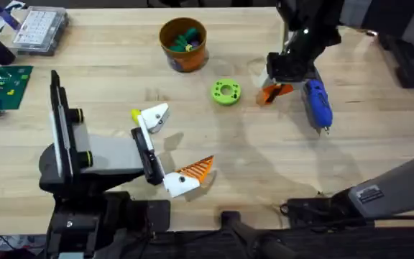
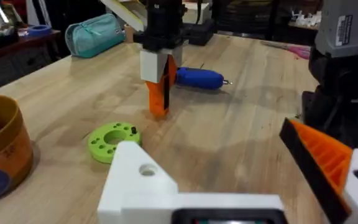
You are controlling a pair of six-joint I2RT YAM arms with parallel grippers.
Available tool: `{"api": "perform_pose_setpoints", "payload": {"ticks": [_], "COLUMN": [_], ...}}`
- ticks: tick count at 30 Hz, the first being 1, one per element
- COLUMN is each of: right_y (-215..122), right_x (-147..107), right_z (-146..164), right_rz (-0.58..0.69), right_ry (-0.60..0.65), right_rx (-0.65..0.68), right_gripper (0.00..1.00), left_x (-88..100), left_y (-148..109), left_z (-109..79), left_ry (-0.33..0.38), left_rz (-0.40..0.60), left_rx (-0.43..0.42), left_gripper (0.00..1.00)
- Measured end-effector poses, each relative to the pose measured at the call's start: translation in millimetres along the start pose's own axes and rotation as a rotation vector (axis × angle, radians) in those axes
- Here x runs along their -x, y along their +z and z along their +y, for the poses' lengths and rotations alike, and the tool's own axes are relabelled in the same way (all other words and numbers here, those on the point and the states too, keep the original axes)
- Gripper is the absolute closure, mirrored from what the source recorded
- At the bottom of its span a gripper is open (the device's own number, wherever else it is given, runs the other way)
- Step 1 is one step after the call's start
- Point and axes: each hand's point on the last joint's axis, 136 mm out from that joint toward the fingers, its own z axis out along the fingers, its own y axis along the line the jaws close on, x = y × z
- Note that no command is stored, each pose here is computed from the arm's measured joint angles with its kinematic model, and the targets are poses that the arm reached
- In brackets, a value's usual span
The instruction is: Pick up the gripper from the table and insert it into the empty holder that is missing its gripper. Then pick up a screw, insert it into the mounting hole, and use the screwdriver to tighten it. Finally, clean up the table by picking up the vegetable and placing it into the bucket.
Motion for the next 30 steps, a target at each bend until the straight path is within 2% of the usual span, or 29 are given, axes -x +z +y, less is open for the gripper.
{"api": "perform_pose_setpoints", "payload": {"ticks": [2,4,30], "right_y": [0.0,0.0,-8.2], "right_x": [0.1,0.5,-2.1], "right_z": [-0.1,0.0,-1.0], "right_rz": [0.000,-0.002,-0.012], "right_ry": [-0.004,-0.003,-0.005], "right_rx": [0.000,0.000,0.001], "right_gripper": [0.937,0.985,0.990], "left_x": [0.0,0.0,0.0], "left_y": [0.0,0.0,0.0], "left_z": [0.0,0.0,-0.1], "left_ry": [0.000,0.000,0.000], "left_rz": [0.000,0.000,0.000], "left_rx": [0.000,0.000,-0.001], "left_gripper": [0.014,0.014,0.013]}}
